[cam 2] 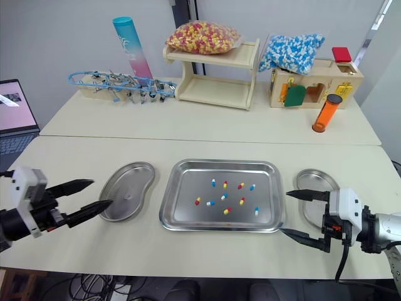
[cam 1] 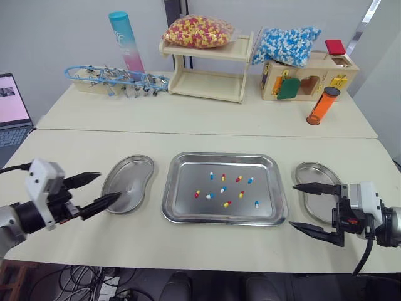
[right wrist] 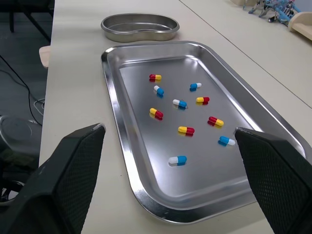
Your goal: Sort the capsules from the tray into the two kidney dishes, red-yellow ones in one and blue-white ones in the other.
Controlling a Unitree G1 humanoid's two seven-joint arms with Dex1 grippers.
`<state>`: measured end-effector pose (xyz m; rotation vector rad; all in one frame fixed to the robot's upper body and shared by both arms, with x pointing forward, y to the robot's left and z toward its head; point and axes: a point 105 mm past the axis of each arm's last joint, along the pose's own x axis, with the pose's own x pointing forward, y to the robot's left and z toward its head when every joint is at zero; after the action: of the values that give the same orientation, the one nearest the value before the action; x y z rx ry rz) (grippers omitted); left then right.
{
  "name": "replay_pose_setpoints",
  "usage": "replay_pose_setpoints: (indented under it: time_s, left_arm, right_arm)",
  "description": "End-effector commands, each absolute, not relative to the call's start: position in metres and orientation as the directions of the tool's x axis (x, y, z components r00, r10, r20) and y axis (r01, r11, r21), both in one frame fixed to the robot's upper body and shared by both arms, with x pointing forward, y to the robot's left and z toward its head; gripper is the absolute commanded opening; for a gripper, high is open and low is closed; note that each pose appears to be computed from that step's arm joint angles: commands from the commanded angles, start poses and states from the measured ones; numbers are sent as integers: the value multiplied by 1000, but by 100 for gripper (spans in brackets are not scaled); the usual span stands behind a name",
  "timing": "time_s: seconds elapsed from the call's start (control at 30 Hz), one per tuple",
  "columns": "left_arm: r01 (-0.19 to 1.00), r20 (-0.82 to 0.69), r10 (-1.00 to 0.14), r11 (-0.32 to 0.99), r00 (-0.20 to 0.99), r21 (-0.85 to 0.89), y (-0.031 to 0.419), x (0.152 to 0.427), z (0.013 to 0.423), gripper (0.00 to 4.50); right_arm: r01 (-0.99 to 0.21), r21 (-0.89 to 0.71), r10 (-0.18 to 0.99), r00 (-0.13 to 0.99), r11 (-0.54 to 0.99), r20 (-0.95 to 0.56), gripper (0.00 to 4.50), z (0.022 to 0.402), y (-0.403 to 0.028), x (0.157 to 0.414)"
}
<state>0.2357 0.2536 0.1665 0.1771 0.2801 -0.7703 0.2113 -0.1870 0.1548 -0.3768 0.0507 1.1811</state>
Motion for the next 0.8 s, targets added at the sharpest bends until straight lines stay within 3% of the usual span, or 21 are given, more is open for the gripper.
replay_pose_setpoints:
  time_s: [0.03,0.23,0.4,0.73,0.8]
  left_arm:
    - [798,-366,-737,602,568,26,217,236,169,450]
    - [862,-365,-793,502,488,62,176,253,151,450]
    - [870,-358,-799,485,483,90,161,270,133,322]
    - [829,-296,-785,557,545,48,127,283,116,322]
    - [806,-292,-764,590,576,44,127,286,115,286]
  right_arm:
    - [-919,-251,907,360,304,-218,447,158,-177,204]
    - [-931,-227,912,337,285,-234,447,156,-170,199]
    - [-932,-225,910,337,286,-241,450,156,-168,200]
    - [-930,-212,904,349,301,-247,450,152,-166,195]
    - [-931,-208,904,347,300,-249,450,152,-165,194]
